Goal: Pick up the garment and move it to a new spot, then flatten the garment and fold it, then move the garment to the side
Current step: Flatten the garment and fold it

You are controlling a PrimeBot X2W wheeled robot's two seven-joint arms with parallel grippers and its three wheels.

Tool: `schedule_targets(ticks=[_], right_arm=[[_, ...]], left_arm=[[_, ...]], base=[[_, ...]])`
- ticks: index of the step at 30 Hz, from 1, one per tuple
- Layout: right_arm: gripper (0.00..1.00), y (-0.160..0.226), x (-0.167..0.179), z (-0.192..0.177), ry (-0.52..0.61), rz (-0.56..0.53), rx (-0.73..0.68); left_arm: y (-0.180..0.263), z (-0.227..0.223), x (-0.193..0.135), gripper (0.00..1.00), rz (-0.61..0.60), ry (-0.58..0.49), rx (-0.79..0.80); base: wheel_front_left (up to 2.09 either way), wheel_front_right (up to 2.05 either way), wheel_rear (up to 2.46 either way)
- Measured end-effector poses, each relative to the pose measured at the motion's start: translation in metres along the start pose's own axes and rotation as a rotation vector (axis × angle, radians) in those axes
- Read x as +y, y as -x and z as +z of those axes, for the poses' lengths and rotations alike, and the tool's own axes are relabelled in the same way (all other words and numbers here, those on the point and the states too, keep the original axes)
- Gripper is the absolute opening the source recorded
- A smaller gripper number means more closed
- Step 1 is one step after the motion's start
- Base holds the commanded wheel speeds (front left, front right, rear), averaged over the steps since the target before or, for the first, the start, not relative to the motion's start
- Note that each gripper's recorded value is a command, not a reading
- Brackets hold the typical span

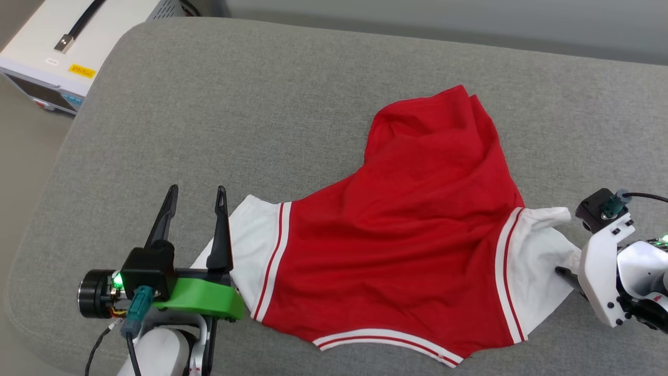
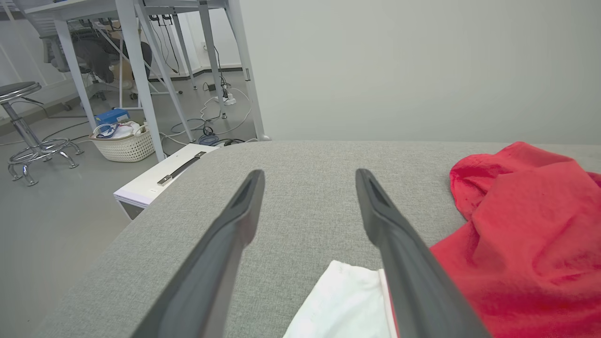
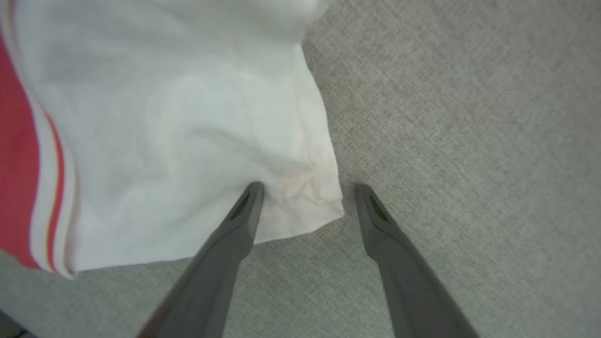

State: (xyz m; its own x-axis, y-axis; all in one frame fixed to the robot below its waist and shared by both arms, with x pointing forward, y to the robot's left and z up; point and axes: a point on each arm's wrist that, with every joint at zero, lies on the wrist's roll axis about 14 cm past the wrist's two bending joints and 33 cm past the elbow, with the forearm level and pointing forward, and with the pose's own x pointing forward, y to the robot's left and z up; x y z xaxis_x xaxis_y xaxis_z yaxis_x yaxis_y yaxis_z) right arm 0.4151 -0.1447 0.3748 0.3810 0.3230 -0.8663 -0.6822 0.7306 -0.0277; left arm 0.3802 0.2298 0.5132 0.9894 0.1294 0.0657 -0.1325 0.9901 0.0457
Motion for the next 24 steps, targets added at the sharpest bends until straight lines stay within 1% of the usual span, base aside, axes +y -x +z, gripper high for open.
schedule_targets(ticks=[4,7,8,9,15,17,22,24], right_arm=[[1.00,-0.018,0.003,-0.011,-0.012,0.032,0.057],[1.00,-0.023,0.004,-0.008,-0.026,0.046,0.041],[0.44,-0.023,0.003,-0.007,-0.030,0.045,0.026],[0.00,-0.023,0.002,-0.006,-0.035,0.042,0.010],[0.00,-0.008,-0.003,0.008,-0.109,0.019,-0.131],[0.00,0.001,-0.008,0.004,-0.145,0.002,-0.162],[0.00,0.029,-0.035,-0.029,-0.255,-0.088,-0.182],[0.00,0.042,-0.042,-0.048,-0.330,-0.121,-0.191]], left_arm=[[-0.001,-0.005,0.002,1.00,0.010,-0.001,0.008],[0.001,-0.010,0.007,1.00,0.023,-0.002,0.021],[0.002,-0.013,0.008,1.00,0.024,-0.005,0.028],[0.004,-0.014,0.009,1.00,0.023,-0.006,0.034],[0.008,-0.011,0.007,1.00,0.008,-0.006,0.019],[0.011,-0.011,0.006,1.00,0.002,-0.006,0.019],[0.017,-0.008,0.001,1.00,-0.015,0.004,0.009],[0.020,-0.008,0.000,1.00,-0.021,0.005,0.007]], base=[[0.00,0.00,0.00],[0.00,0.00,0.00],[0.00,0.00,0.00],[0.00,0.00,0.00],[0.00,0.00,0.00],[0.00,0.00,0.00],[0.00,0.00,0.00],[0.00,0.00,0.00]])
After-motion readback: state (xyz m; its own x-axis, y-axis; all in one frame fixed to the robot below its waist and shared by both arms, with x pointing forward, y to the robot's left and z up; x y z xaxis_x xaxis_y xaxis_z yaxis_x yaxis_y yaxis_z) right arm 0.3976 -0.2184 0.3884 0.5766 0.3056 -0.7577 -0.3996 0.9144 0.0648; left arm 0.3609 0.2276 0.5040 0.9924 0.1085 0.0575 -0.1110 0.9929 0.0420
